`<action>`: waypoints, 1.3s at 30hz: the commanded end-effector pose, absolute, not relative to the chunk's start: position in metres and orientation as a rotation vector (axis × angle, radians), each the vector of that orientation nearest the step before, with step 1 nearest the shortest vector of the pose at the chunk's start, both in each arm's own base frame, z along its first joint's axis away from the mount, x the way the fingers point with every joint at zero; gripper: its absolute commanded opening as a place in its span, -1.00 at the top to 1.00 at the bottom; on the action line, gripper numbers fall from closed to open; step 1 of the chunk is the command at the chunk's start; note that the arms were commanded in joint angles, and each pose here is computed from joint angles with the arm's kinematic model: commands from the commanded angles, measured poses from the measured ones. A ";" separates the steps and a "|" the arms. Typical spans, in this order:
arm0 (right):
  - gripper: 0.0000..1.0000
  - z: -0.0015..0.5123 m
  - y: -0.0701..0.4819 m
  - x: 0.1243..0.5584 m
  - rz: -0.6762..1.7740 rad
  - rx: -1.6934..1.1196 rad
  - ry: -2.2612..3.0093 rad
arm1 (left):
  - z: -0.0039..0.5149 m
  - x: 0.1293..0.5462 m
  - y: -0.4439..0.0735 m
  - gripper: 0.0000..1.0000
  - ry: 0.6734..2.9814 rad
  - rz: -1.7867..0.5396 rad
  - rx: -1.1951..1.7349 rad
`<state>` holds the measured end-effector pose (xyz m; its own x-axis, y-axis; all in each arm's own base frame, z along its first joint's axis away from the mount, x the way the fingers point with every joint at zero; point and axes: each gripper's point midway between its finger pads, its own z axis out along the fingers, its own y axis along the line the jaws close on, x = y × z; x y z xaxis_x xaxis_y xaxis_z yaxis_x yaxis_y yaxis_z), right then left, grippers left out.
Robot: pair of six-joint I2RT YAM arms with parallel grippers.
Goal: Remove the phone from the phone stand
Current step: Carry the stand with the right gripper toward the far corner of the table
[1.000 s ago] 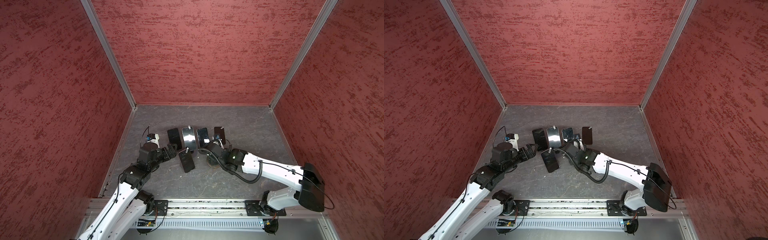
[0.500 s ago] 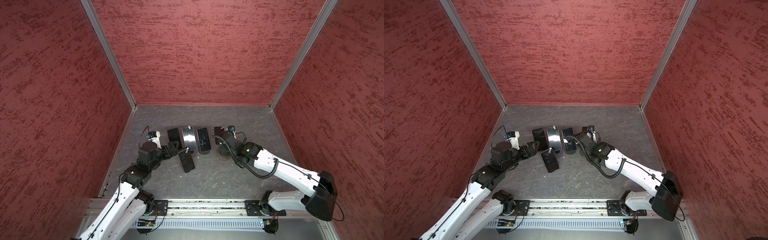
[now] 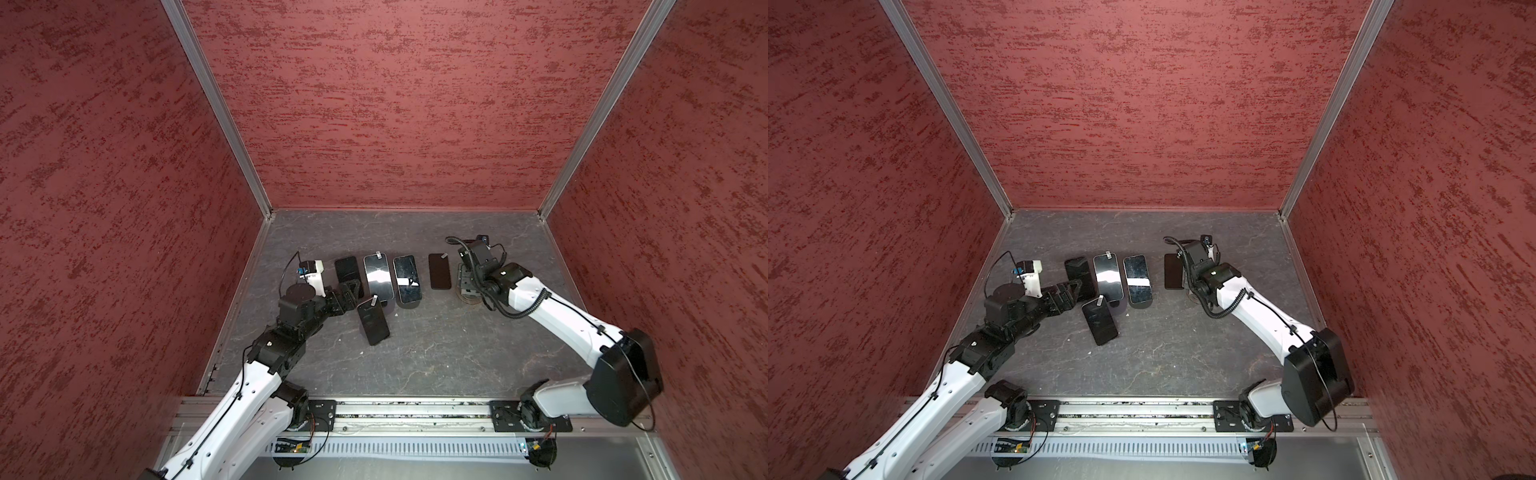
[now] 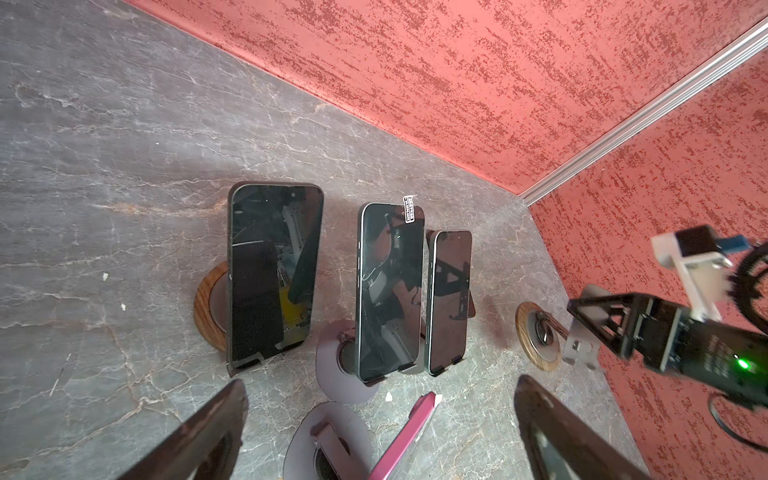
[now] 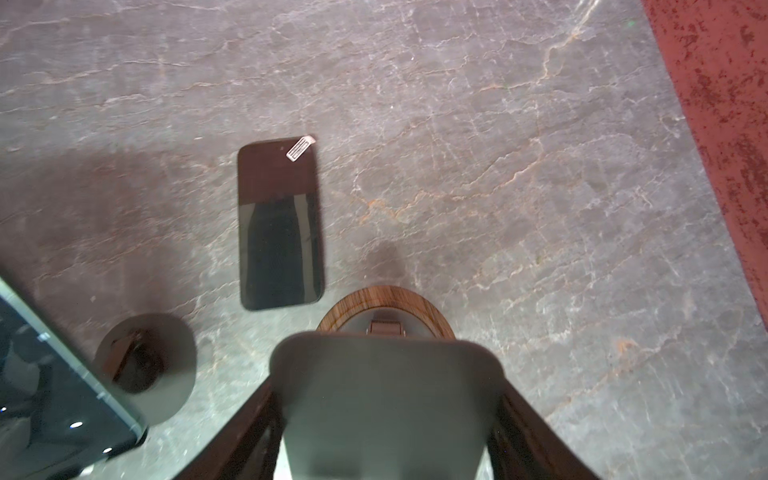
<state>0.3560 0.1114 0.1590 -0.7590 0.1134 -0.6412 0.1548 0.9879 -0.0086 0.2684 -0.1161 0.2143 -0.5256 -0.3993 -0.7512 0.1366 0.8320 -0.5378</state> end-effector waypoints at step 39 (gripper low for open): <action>-0.09 0.126 0.037 0.544 -0.059 0.052 2.420 | 0.223 0.272 -0.107 -0.99 2.016 -0.595 -0.200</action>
